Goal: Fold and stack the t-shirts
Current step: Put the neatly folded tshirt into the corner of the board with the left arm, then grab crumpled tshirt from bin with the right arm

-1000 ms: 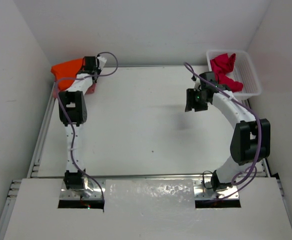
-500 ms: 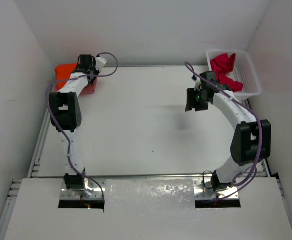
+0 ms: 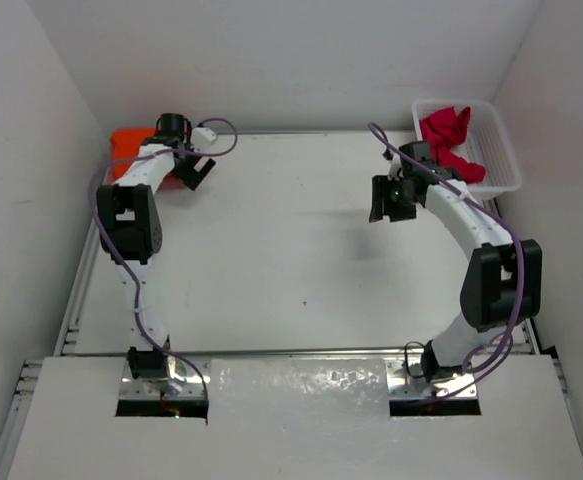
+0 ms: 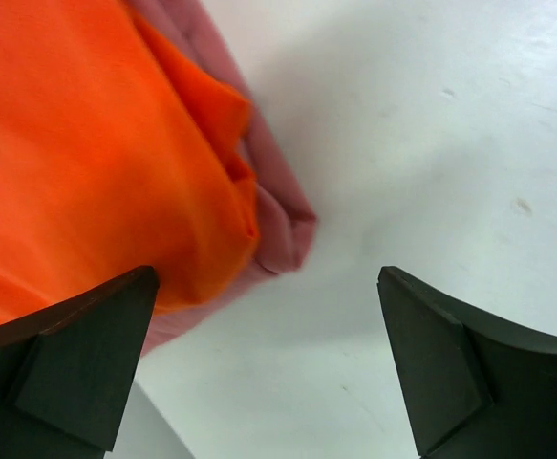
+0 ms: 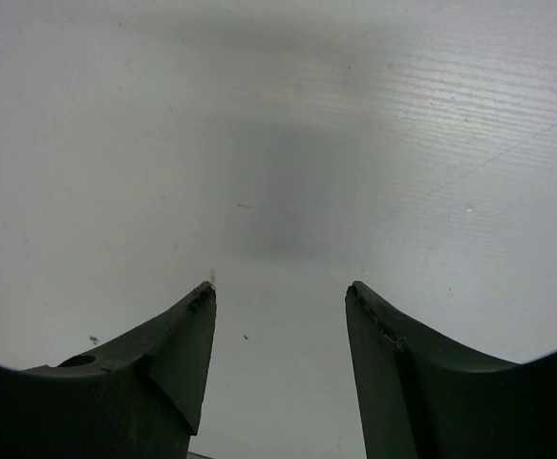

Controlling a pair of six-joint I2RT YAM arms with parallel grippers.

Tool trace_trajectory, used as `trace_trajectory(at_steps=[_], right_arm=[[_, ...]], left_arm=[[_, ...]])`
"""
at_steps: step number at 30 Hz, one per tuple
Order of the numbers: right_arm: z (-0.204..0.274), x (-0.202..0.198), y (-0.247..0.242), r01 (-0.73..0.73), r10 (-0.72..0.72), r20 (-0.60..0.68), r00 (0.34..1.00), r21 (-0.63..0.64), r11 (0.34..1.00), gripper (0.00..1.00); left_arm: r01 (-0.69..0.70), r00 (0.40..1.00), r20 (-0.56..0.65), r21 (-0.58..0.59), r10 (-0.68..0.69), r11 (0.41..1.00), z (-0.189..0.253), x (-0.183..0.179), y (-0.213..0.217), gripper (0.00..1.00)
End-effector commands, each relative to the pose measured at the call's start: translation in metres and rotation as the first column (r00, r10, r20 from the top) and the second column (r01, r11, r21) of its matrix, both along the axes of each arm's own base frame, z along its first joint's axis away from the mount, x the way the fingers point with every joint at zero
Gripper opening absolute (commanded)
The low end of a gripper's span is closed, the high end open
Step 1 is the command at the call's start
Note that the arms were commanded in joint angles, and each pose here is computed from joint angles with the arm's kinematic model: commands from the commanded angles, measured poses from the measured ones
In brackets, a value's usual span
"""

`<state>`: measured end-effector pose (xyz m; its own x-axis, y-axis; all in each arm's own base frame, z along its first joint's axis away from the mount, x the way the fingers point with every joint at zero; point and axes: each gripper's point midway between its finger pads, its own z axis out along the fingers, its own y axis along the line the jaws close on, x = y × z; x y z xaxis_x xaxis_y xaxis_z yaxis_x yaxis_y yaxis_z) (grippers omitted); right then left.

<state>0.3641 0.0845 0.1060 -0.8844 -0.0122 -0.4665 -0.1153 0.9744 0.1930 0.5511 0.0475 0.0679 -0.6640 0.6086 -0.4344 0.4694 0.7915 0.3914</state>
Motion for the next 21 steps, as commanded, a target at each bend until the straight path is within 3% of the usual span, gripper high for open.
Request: trace_trajectory(at_steps=[1, 4, 7, 9, 11, 13, 14, 17, 18, 20, 21], right_arm=[[0.039, 0.018, 0.007, -0.005, 0.002, 0.111, 0.994, 0.03, 1.0, 0.56], [0.056, 0.031, 0.01, -0.005, -0.003, 0.143, 0.99, 0.053, 0.999, 0.56], [0.081, 0.054, -0.003, 0.059, -0.072, 0.163, 0.984, 0.081, 0.995, 0.59], [0.113, 0.081, -0.024, 0.132, -0.157, 0.216, 0.964, 0.128, 0.983, 0.6], [0.129, 0.107, -0.039, 0.173, -0.202, 0.24, 0.949, 0.139, 0.975, 0.61], [0.133, 0.128, -0.084, 0.287, -0.314, 0.25, 0.916, 0.138, 0.948, 0.63], [0.116, 0.144, -0.097, 0.345, -0.374, 0.214, 0.902, 0.163, 0.924, 0.63], [0.132, 0.188, -0.152, 0.486, -0.553, 0.271, 0.788, 0.279, 0.828, 0.64], [0.105, 0.203, -0.172, 0.534, -0.602, 0.238, 0.763, 0.293, 0.793, 0.64], [0.112, 0.236, -0.196, 0.571, -0.664, 0.31, 0.68, 0.344, 0.745, 0.65], [0.084, 0.25, -0.205, 0.602, -0.686, 0.298, 0.663, 0.333, 0.726, 0.66]], left_arm=[[0.052, 0.995, 0.089, -0.12, -0.042, 0.991, 0.065, 0.005, -0.008, 1.0], [0.063, 0.971, 0.24, -0.257, 0.001, 0.964, 0.133, 0.015, -0.005, 1.0], [0.032, 0.921, 0.362, -0.434, 0.142, 0.9, 0.196, 0.017, 0.021, 1.0], [-0.048, 0.893, 0.354, -0.539, 0.279, 0.841, 0.212, 0.01, 0.053, 1.0], [-0.103, 0.876, 0.344, -0.549, 0.337, 0.829, 0.217, 0.001, 0.07, 1.0], [-0.167, 0.878, 0.314, -0.506, 0.361, 0.846, 0.209, -0.014, 0.082, 0.99], [-0.165, 0.887, 0.308, -0.487, 0.345, 0.858, 0.207, -0.02, 0.082, 0.99], [-0.165, 0.894, 0.292, -0.489, 0.339, 0.857, 0.205, -0.037, 0.075, 0.99], [-0.15, 0.884, 0.321, -0.492, 0.339, 0.858, 0.215, -0.039, 0.074, 0.99], [-0.147, 0.887, 0.312, -0.509, 0.341, 0.848, 0.212, -0.04, 0.068, 0.99], [-0.16, 0.89, 0.298, -0.506, 0.346, 0.848, 0.209, -0.041, 0.067, 0.99]])
